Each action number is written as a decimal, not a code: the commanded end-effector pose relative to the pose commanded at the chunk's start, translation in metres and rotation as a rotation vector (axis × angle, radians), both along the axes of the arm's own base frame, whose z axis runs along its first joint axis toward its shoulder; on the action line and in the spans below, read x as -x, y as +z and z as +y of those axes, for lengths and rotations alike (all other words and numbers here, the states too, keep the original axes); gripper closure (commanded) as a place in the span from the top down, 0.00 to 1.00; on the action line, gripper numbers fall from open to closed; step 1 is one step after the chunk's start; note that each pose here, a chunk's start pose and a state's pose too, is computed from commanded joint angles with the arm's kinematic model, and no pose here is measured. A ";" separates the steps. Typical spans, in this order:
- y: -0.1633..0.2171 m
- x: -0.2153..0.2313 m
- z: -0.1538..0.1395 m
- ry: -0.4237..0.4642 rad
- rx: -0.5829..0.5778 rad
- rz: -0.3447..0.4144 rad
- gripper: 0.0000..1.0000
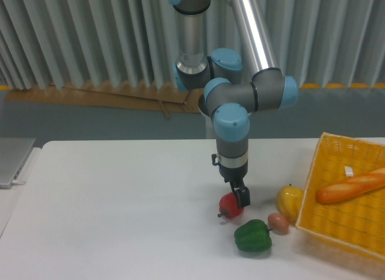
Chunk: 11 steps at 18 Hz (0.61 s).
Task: Place the red peppers in a basket
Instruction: 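Close the gripper around the red bell pepper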
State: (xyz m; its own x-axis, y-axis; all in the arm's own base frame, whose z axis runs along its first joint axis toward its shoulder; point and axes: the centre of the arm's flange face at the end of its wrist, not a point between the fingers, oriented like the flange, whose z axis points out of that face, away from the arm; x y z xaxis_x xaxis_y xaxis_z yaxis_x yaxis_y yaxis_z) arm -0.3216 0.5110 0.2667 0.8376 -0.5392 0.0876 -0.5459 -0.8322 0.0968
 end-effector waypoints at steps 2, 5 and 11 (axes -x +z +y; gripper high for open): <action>0.003 0.001 0.001 0.000 -0.005 0.003 1.00; 0.003 0.001 0.002 0.002 -0.007 0.004 1.00; 0.010 0.003 0.003 0.001 -0.011 0.015 0.90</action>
